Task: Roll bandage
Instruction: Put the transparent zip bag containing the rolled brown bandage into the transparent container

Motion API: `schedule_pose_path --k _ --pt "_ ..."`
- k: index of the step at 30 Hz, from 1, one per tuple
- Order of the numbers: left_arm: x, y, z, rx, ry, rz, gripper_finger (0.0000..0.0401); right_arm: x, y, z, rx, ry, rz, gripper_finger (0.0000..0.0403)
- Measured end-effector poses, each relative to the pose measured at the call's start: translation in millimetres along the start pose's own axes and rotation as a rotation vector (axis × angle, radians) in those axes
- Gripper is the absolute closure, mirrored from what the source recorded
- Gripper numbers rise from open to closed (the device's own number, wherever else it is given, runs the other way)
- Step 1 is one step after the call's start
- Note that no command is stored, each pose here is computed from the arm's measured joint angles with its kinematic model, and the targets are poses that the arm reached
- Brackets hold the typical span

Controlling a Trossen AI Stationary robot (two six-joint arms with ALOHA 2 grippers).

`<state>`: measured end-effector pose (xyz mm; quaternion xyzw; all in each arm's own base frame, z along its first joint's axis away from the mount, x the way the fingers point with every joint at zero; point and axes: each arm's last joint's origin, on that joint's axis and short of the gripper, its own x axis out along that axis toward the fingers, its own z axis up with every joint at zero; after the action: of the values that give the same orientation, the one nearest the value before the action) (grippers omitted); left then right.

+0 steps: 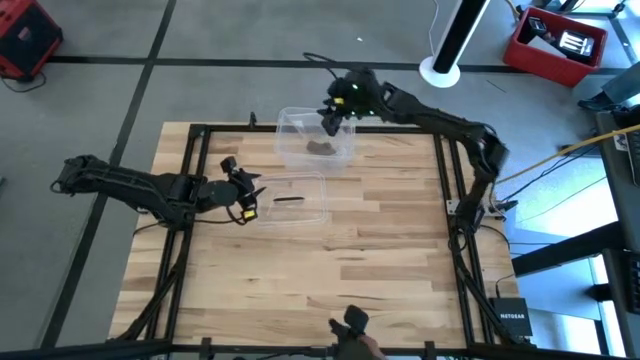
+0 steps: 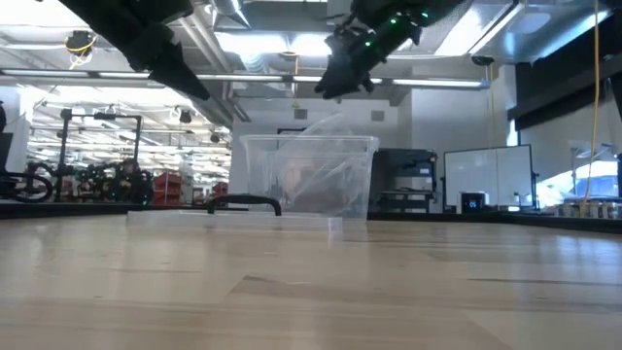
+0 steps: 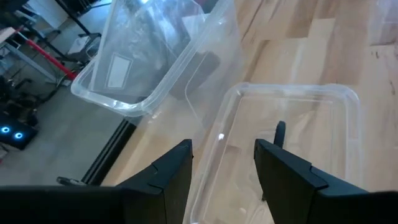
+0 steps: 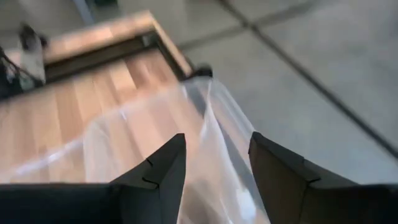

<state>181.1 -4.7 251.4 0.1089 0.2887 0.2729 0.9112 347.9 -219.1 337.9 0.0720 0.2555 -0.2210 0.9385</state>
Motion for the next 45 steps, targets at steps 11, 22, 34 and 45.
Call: schedule_pose_path --k 11,22,34,45 --pt "5 -1 0 0.024 0.012 0.009 0.0235 53 -6 16 0.030 0.199 0.005 0.0226" --pt "13 -10 -3 0.059 0.050 -0.008 0.0235 72 -1 -5 -0.038 0.344 -0.032 0.0296" --pt "13 -11 -3 0.069 0.049 -0.008 0.0235 33 36 28 -0.167 0.252 -0.091 0.0395" --pt "13 -8 -2 0.008 0.041 0.077 0.0235 -33 46 70 -0.013 0.037 -0.342 0.0398"
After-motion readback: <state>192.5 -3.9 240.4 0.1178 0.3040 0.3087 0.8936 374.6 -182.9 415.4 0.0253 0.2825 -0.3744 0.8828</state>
